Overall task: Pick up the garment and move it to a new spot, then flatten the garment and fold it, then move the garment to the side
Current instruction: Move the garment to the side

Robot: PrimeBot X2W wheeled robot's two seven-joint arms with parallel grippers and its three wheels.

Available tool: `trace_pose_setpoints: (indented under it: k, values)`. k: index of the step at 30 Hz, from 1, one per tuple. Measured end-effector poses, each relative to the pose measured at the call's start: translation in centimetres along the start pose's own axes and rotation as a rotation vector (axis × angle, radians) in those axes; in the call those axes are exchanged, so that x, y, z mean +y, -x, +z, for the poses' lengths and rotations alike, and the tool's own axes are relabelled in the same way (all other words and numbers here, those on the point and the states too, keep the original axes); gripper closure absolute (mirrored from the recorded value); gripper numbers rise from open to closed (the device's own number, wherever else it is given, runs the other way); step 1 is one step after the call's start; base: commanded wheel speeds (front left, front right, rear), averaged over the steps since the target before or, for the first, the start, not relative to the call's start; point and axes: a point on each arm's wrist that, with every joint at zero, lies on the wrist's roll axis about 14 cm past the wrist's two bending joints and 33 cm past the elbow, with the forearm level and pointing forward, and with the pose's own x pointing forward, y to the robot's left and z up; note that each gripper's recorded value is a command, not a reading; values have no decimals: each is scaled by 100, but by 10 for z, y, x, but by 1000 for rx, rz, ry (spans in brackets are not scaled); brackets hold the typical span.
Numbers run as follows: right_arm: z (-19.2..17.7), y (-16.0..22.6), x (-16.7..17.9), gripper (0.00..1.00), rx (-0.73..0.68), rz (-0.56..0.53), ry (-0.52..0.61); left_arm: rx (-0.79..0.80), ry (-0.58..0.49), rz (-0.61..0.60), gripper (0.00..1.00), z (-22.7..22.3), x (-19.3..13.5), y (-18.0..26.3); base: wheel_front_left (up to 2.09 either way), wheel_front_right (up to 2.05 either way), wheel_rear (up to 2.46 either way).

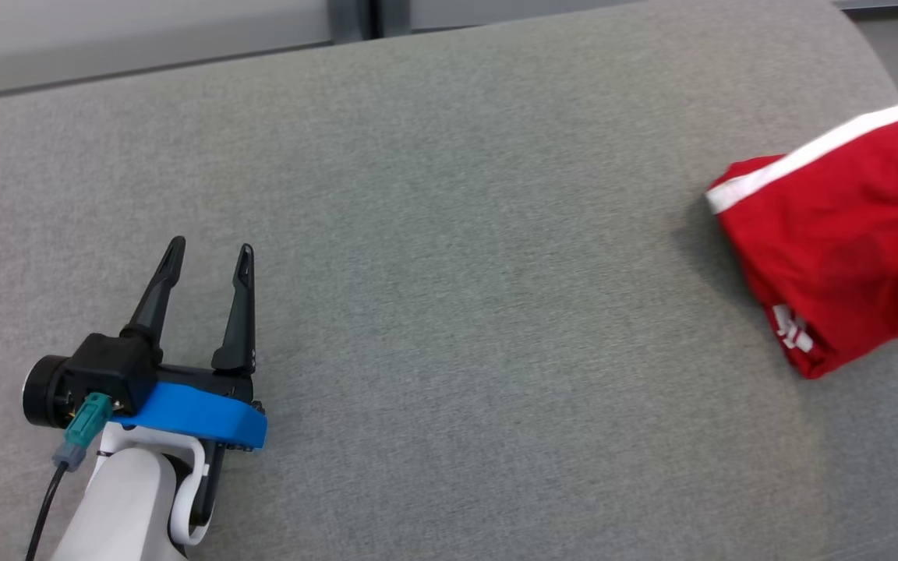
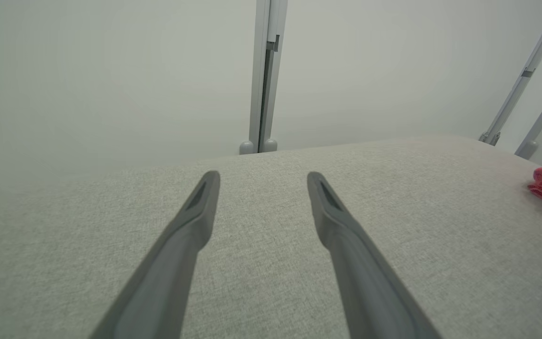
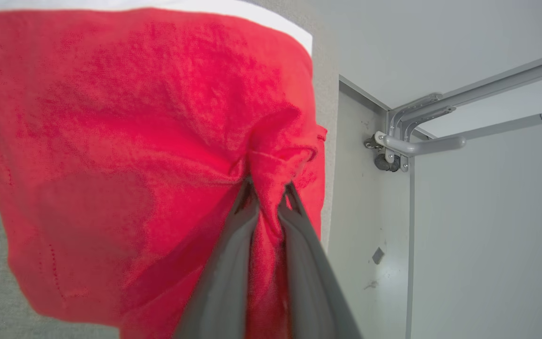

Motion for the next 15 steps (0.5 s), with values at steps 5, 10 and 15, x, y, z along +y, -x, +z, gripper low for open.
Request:
trace_pose_setpoints:
  k: [5,10,15]
  values:
    - [-38,-21,-6,100,65,-45,-81,30,-15,30,0,-8,16,7,0,0,0]
    - [-70,-32,3,0,110,-75,-228,35,-27,56,0,-7,26,13,0,0,0]
    - [-51,-30,5,0,-16,-97,-306,16,-28,72,0,3,27,21,0,0,0]
